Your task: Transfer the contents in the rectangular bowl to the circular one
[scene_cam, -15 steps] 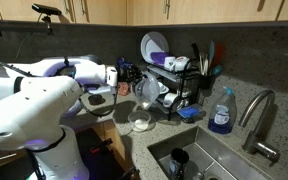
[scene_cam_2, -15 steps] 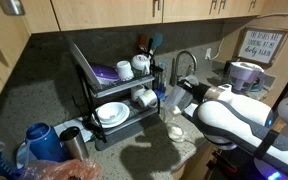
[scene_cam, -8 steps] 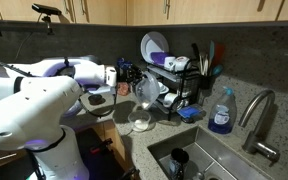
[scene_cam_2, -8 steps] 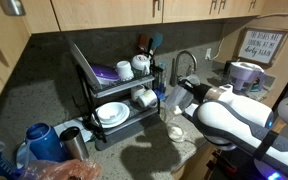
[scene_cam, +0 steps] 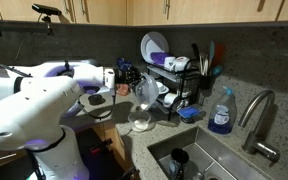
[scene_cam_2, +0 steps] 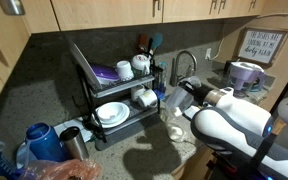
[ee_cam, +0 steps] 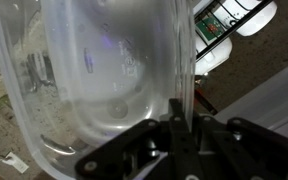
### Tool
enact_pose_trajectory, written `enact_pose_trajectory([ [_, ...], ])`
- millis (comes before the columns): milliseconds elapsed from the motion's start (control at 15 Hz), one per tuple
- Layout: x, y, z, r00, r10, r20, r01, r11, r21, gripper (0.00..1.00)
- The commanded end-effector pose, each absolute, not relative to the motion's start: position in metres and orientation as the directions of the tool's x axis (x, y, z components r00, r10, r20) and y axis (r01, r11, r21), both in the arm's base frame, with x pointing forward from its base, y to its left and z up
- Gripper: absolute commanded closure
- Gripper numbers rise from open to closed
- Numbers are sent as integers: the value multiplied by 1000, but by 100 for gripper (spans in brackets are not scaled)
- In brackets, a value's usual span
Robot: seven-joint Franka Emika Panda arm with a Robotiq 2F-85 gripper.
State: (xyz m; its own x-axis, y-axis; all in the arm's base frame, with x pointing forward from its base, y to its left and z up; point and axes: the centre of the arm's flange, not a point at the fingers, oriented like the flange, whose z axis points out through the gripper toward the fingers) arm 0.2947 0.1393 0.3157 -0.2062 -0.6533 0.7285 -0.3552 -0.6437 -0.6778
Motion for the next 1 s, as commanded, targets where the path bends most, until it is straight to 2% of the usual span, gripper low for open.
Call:
enact_pose_trajectory([
  [0, 302, 128, 294, -256, -652, 714, -339, -631, -698, 99],
  [933, 295, 125, 293, -343, -643, 685, -325, -603, -729, 99],
])
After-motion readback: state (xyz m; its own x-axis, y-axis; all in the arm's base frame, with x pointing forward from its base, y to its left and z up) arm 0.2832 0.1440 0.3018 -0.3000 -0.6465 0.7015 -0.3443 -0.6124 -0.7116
